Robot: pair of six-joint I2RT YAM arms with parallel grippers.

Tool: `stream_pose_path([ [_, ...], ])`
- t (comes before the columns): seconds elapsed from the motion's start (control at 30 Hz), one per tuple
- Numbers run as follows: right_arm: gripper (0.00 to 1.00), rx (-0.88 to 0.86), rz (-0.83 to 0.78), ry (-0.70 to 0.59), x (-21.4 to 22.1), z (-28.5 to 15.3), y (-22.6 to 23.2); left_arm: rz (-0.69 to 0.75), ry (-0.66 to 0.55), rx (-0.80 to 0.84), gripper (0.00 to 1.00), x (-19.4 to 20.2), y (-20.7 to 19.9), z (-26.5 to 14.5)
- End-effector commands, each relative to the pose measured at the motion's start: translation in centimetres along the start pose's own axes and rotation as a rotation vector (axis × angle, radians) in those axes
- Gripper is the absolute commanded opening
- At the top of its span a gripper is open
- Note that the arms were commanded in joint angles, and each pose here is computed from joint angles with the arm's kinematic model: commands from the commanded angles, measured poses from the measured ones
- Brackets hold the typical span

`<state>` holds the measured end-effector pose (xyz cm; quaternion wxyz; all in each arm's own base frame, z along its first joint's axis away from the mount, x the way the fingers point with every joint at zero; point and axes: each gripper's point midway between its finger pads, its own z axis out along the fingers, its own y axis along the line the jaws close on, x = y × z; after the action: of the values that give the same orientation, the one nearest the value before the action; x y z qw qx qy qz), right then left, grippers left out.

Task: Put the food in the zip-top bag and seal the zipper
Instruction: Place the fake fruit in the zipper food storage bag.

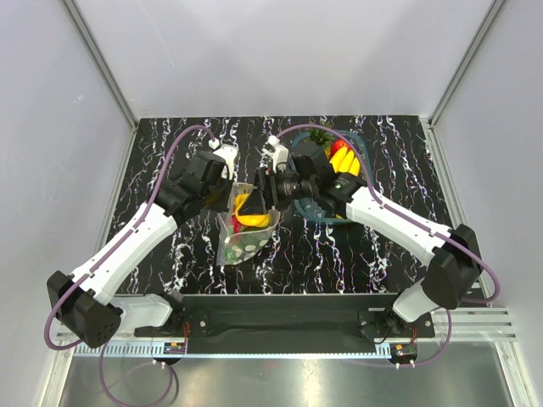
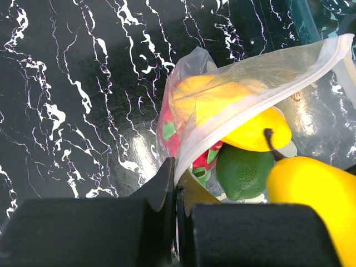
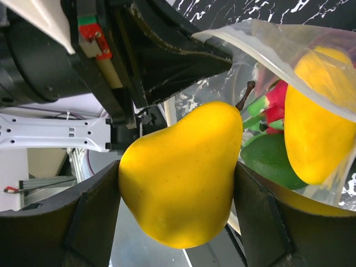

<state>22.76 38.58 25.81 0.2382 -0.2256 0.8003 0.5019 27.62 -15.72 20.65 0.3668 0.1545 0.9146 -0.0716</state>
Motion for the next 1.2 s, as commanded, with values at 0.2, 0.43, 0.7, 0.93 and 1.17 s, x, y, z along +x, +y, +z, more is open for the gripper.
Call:
stream_pose_path([
  [0.2,0.58,0.057,-0.005,-0.072,-1.9,2.2,1.0,0.004,-0.035,0.029,0.02,-1.0,-0.3,-0.6],
  [0.43,0.7,0.176,0.003,-0.116,-2.3,3.5,-0.9,0.004,-0.037,0.026,0.02,-0.9,-0.3,-0.6],
  [0.7,1.0,0.226,-0.029,-0.109,-0.9,2.9,-0.5,0.003,-0.037,0.028,0.02,-0.9,-0.3,-0.6],
  [0.93,0.83,0.313,-0.058,-0.19,-1.9,-1.2,-0.2,0.003,-0.039,0.023,0.02,-1.0,-0.2,-0.7],
  [1.17,0.64,0.471,-0.048,-0.192,-1.1,-4.7,-1.9,0.002,-0.04,0.024,0.02,-1.0,-0.2,-0.7],
])
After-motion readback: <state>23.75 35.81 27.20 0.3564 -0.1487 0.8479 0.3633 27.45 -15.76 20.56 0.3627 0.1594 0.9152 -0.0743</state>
